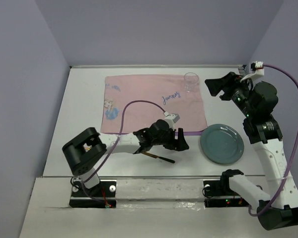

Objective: Set the dinner table for one person

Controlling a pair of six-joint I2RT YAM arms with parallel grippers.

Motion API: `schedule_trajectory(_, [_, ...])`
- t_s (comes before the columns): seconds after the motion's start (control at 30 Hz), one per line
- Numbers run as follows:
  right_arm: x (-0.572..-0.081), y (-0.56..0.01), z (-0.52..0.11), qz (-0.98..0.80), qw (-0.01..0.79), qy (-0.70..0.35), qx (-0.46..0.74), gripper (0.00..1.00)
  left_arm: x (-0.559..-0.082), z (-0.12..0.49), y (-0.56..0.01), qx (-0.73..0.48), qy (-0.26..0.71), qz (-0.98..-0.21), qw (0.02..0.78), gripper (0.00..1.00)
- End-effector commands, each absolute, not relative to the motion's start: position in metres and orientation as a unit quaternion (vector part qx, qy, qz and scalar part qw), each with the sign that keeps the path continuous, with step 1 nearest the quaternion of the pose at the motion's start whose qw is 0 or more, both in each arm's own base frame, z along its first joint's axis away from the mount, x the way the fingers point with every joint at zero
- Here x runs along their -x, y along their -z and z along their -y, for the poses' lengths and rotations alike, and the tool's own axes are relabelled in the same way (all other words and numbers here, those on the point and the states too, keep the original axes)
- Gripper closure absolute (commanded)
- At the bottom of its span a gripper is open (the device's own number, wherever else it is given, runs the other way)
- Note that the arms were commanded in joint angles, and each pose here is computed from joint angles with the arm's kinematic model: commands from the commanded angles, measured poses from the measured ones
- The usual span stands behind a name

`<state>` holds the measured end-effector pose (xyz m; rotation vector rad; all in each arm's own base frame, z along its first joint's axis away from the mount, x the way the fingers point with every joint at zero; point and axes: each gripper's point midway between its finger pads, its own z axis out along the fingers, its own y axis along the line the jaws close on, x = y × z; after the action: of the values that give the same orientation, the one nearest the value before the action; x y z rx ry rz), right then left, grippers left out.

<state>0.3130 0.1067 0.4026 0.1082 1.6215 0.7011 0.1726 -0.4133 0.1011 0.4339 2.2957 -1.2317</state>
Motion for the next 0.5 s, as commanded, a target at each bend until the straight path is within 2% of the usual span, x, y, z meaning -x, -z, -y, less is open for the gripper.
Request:
schedule_trajectory(0.0, [-0.287, -0.394, -0.120, -0.702, 0.617, -0.354, -0.029, 0.21, -0.172, 0.473, -0.136, -0.142, 0.543, -0.793, 0.236, 0.21])
schedule_trajectory(0.23, [-0.262, -0.386, -0.123, -0.698, 0.612, -0.372, -0.017, 0.23, -0.178, 0.518, -0.091, -0.111, 0.547, -0.809, 0.187, 0.26])
schedule_trajectory(0.47, [-0.255, -0.383, -0.124, -0.697, 0.612, -0.373, -0.011, 0.24, -0.194, 0.524, -0.040, -0.045, 0.505, -0.844, 0.175, 0.35])
